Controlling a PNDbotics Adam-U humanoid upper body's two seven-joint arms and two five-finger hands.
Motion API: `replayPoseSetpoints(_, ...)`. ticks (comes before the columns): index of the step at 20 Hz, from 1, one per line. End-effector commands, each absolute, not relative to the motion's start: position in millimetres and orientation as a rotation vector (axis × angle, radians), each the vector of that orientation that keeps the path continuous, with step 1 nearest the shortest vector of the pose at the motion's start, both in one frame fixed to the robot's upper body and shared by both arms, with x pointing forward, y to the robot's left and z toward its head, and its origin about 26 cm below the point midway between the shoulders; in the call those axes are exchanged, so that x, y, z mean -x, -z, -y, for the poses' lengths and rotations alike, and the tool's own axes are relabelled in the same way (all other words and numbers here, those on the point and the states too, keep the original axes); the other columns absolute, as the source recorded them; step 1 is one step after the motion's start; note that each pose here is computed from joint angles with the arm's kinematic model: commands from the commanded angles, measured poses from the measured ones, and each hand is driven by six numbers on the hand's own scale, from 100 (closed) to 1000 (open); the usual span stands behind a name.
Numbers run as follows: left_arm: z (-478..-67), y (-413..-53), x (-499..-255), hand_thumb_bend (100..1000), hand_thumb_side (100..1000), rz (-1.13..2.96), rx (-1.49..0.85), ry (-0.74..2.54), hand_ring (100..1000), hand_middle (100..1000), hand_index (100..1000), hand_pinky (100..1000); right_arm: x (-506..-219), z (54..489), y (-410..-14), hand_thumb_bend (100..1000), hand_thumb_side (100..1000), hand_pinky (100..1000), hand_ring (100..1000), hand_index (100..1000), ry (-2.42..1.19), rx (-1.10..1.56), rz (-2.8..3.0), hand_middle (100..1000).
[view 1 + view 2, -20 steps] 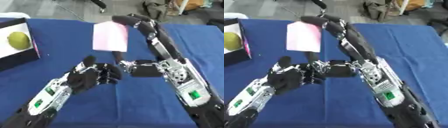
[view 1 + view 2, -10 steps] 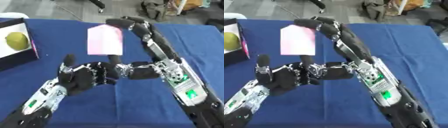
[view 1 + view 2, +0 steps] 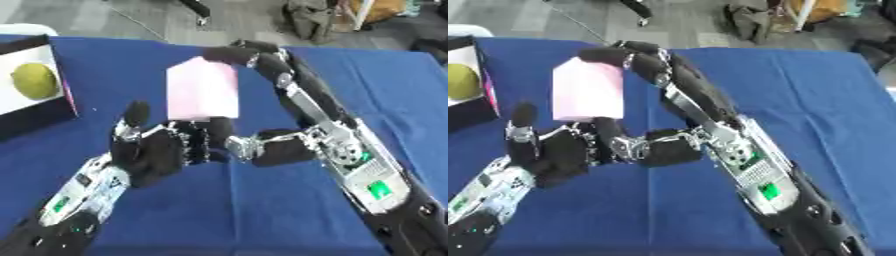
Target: Pick up the objects with one hand, pass them to the other hand, and then place them into the box on the other side of the table.
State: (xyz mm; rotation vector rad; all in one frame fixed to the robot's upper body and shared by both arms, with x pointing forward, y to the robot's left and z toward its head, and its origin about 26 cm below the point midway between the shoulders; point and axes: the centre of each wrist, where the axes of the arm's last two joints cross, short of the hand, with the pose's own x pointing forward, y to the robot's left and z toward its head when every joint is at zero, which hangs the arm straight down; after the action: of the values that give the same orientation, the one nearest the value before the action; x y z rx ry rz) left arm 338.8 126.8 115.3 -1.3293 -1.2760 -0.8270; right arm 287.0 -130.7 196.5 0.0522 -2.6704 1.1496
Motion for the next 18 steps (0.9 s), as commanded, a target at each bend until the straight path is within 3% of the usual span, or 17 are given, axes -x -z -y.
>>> replayPoseSetpoints(1,-118,-129,-337,746,703,1.284,1.355,0.867,864,734,796,908,-283,131,-202,100,225,745,766,854,-1.166,-0.097,2.667,570)
replayPoseSetpoints(12,-108,-140,-329,730,705,1.246,1.387,0.937,857,723,790,906,-281,130,-197,100,284,746,773,835,-1.148,-0.214,2.556,566)
replayPoseSetpoints(18,-108,-142,-327,619,682,1.245,1.398,0.928,826,671,758,887,-281,131,-195,100,314,747,774,833,-1.141,-0.228,2.529,565)
